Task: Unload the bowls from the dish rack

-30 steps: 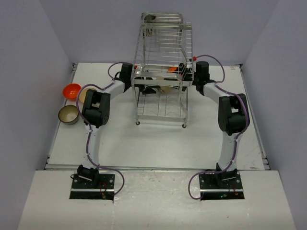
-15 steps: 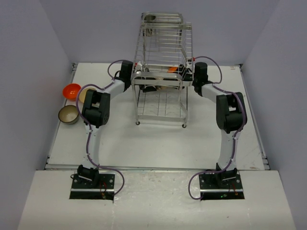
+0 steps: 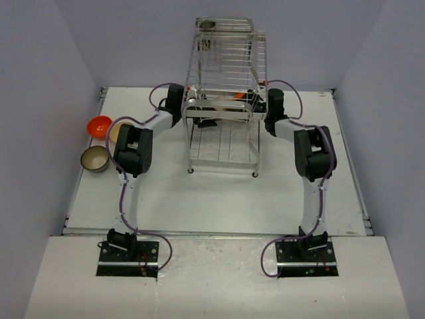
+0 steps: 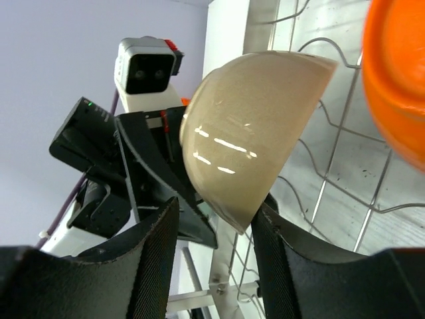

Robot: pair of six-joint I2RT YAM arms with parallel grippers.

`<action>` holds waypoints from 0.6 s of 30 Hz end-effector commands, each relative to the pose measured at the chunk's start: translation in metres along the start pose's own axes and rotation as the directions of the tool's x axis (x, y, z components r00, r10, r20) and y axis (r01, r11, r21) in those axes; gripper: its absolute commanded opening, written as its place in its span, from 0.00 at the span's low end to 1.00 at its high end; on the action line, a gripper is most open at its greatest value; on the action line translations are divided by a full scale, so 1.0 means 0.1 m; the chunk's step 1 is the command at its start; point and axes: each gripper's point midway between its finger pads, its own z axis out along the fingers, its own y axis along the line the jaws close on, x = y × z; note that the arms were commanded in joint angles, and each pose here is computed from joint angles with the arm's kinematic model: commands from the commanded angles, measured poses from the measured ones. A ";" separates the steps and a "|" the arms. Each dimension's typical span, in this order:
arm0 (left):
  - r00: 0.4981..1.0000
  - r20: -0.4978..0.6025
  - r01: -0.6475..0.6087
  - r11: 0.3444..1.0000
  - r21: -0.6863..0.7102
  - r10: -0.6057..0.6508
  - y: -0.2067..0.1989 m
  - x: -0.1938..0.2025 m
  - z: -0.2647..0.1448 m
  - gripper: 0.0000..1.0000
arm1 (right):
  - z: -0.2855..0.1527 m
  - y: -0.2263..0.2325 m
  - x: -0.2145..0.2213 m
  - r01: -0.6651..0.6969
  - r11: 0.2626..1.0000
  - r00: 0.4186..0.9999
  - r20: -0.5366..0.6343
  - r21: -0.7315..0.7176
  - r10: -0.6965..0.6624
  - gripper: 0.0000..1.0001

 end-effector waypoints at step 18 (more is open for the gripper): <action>0.999 0.028 -0.042 0.999 0.034 0.041 -0.10 -0.06 -0.08 0.63 | 0.37 -0.04 -0.10 -0.094 0.986 0.993 0.055 -0.138 0.102 0.00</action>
